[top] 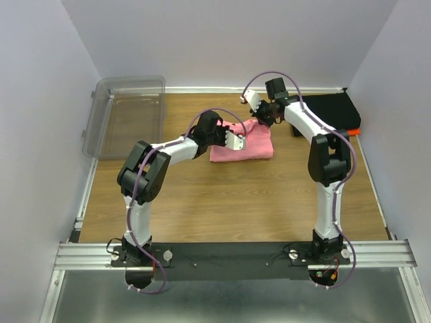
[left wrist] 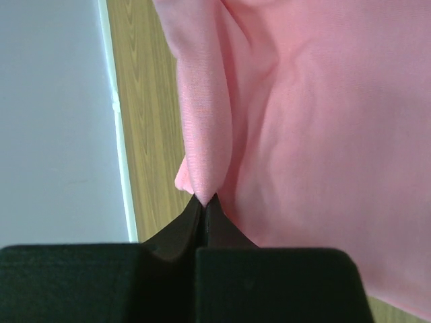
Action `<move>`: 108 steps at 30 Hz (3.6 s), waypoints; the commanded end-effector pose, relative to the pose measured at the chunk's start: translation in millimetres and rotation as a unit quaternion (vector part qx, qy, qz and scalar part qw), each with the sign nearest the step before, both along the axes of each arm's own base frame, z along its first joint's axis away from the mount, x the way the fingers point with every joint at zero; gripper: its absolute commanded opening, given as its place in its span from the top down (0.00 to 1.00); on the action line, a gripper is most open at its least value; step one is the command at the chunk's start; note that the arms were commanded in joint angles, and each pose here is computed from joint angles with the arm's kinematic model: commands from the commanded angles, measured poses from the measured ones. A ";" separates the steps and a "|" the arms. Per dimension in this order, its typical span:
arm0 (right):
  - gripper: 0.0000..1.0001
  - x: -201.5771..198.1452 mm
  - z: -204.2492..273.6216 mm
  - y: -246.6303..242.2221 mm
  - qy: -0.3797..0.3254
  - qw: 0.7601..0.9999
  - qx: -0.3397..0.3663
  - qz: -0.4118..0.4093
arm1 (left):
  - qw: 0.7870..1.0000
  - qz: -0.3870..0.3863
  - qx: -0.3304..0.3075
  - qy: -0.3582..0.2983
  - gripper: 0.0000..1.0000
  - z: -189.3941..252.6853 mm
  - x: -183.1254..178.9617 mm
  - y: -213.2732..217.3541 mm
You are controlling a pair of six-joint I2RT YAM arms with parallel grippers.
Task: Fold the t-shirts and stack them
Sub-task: Fold the tshirt
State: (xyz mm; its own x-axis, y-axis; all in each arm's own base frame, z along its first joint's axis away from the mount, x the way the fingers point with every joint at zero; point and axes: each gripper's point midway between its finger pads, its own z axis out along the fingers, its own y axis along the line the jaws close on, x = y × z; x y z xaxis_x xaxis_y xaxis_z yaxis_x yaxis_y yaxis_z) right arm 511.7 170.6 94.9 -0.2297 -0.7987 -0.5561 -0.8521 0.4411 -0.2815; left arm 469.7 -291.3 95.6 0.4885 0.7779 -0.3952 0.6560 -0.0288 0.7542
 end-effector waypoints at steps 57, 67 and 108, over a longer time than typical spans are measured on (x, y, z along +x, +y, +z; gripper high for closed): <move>0.67 45.9 16.9 -69.1 -0.063 0.967 0.006 -0.249 | 0.974 0.054 -0.133 -0.177 0.90 48.5 139.5 -41.8; 0.53 70.6 49.1 -81.8 -0.099 0.927 0.110 -0.345 | 0.861 0.300 -0.336 -0.238 0.08 188.3 151.2 35.3; 0.80 -110.1 -102.3 -22.2 0.394 0.822 0.320 -0.257 | 0.741 0.341 -0.401 0.416 0.36 -50.2 69.6 -40.7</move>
State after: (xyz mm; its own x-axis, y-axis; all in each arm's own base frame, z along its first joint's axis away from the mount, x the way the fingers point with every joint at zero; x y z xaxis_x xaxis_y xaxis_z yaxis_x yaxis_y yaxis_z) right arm 422.0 155.9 21.3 -0.8945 -0.0863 -0.4387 -0.3929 0.6201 0.6791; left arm 538.9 -333.5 47.6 -0.5458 0.1014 -0.8317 0.5810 0.7610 -0.2885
